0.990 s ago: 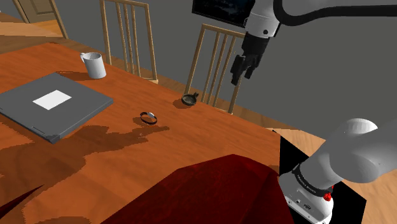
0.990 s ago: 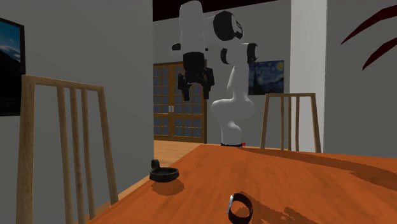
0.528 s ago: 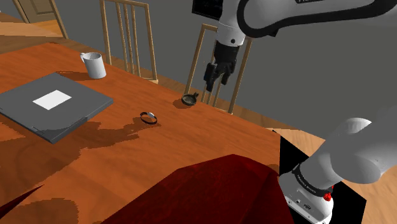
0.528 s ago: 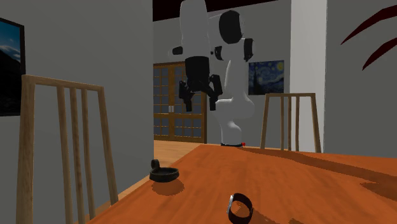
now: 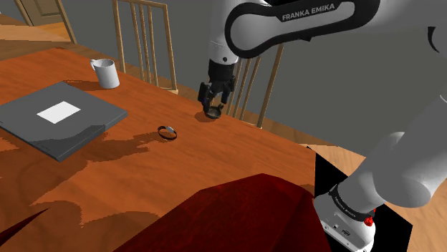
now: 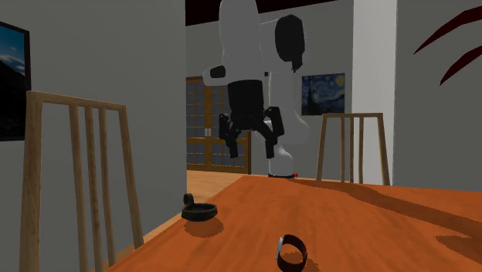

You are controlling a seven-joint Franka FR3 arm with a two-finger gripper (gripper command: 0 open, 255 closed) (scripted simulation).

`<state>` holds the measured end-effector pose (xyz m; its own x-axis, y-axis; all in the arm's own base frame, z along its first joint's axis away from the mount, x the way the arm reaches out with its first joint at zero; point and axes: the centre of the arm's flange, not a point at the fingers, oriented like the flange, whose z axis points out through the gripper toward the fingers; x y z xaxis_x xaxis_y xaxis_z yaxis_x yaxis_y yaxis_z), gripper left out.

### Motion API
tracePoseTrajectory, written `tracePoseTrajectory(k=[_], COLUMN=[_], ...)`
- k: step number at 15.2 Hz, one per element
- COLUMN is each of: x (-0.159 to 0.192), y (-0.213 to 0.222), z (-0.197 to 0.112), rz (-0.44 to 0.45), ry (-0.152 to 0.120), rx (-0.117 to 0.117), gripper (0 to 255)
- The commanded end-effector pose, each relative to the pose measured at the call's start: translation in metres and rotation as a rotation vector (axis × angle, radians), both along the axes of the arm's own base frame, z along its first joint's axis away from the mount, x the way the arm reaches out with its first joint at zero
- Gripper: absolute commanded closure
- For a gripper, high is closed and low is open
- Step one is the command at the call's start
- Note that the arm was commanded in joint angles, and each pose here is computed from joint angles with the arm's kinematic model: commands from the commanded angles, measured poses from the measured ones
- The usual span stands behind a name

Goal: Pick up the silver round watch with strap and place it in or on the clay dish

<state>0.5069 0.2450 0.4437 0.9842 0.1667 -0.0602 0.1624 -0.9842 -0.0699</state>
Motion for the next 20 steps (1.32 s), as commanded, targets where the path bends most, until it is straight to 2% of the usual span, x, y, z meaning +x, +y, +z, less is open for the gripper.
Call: tracePoseTrajectory(k=[1, 10, 17, 20], x=[0.012, 0.065, 0.061, 0.061], y=[0.024, 0.116, 0.119, 0.119], z=[-0.011, -0.062, -0.099, -0.102], rz=[0.011, 0.063, 0.063, 0.063], ry=[0.003, 0.019, 0.019, 0.019], rx=[0.004, 0.020, 0.020, 0.020], gripper=[0, 0, 0, 0])
